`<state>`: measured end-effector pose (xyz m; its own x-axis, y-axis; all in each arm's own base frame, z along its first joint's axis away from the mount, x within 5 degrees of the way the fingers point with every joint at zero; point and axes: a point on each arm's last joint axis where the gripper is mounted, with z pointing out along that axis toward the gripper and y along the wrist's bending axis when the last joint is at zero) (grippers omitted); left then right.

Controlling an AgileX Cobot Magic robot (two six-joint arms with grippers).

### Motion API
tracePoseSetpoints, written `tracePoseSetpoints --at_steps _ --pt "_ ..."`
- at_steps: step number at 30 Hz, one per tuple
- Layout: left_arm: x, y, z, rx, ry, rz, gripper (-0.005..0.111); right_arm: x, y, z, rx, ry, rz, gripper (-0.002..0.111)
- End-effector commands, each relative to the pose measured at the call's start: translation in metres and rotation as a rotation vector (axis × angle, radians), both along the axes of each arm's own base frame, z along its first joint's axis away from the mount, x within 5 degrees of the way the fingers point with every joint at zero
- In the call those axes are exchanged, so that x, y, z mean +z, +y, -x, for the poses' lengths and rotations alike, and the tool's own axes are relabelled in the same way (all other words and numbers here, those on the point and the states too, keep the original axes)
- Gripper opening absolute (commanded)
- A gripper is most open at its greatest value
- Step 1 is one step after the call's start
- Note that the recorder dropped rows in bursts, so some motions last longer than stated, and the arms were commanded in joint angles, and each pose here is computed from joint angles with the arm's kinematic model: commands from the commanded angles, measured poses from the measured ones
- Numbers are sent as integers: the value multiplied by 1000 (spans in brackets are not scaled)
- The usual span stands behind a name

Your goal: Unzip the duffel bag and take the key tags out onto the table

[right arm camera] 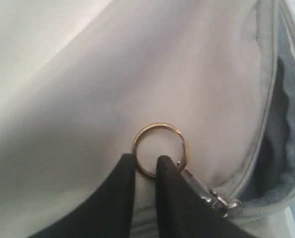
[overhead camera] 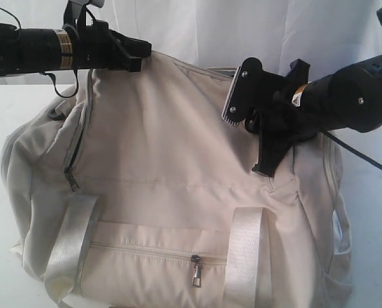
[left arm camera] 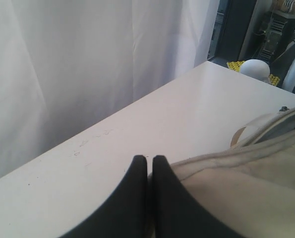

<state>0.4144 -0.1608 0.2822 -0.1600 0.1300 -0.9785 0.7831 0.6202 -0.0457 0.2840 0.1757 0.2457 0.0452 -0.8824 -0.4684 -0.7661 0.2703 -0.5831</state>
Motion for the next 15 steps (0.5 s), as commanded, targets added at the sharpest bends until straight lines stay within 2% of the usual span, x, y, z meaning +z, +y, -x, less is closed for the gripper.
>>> tracePoseSetpoints --at_steps 1,4,11,13,15 --pt "10 3 0 13 -21 12 0 1 1 -2 3 -20 -5 7" --pt "10 3 0 13 -21 12 0 0 1 -2 3 -18 -4 0" --pt "10 3 0 20 -21 10 0 6 -2 2 -3 -11 -7 0" --pt "10 3 0 20 -21 10 0 12 -3 4 -3 -28 -17 4" --pt "10 3 0 20 -21 10 0 15 -3 5 -3 -35 -22 14"
